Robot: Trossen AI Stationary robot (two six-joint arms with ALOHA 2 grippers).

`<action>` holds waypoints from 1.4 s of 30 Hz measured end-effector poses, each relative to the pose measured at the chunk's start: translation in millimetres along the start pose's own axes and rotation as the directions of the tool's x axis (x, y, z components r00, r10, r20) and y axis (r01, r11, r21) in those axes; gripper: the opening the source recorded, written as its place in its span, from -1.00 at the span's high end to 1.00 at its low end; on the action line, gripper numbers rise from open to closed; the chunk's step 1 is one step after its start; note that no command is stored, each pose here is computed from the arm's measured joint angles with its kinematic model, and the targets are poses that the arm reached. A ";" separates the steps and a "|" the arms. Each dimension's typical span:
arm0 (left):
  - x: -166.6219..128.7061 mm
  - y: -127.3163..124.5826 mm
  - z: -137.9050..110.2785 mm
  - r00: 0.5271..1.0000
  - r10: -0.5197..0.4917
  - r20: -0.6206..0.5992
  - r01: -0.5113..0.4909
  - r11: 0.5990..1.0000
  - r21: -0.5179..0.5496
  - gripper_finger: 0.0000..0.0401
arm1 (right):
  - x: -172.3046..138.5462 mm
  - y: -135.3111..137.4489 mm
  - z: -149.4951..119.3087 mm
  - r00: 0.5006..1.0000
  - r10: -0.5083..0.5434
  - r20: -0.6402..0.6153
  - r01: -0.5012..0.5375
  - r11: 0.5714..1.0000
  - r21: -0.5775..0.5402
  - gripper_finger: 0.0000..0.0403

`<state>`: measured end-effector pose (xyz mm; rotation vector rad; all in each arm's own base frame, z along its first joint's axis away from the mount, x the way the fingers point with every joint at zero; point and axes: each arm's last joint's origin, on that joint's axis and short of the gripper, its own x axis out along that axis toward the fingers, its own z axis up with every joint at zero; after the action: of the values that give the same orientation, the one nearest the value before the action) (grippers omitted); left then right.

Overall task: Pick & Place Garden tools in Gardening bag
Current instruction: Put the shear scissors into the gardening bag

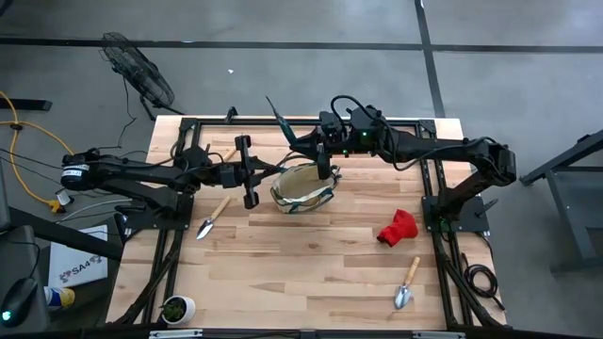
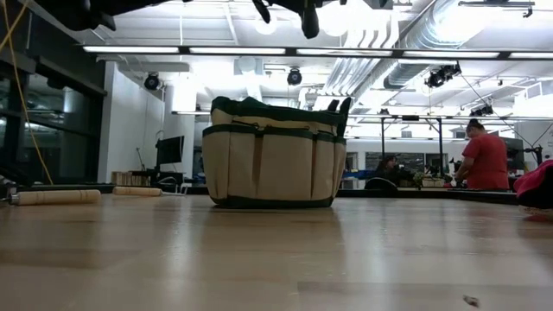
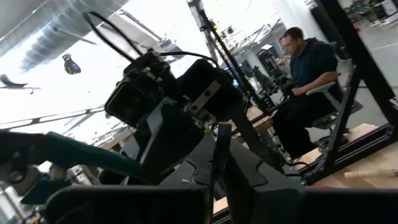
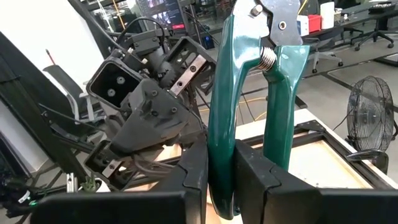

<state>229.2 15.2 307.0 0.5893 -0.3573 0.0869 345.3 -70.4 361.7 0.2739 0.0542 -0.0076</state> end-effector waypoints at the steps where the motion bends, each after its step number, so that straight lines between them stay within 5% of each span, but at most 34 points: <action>1: 0.0 0.3 -0.2 1.000 0.009 -0.006 -0.009 1.000 -0.006 0.96 | 0.0 0.1 0.0 1.000 0.004 -0.001 -0.004 1.000 0.000 0.80; 10: -0.2 1.4 -0.1 0.999 0.042 -0.017 -0.042 0.998 -0.044 0.98 | 0.0 0.7 -0.2 1.000 0.020 -0.005 -0.020 1.000 0.000 0.65; 42: -5.5 23.8 32.8 0.985 0.161 0.063 -0.148 0.973 -0.178 0.99 | -0.5 7.4 5.4 0.985 0.170 0.025 -0.169 0.985 -0.027 0.71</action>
<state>209.8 16.7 342.9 0.3928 -0.4805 0.1817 345.3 -64.7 368.9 0.2528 0.0036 0.1586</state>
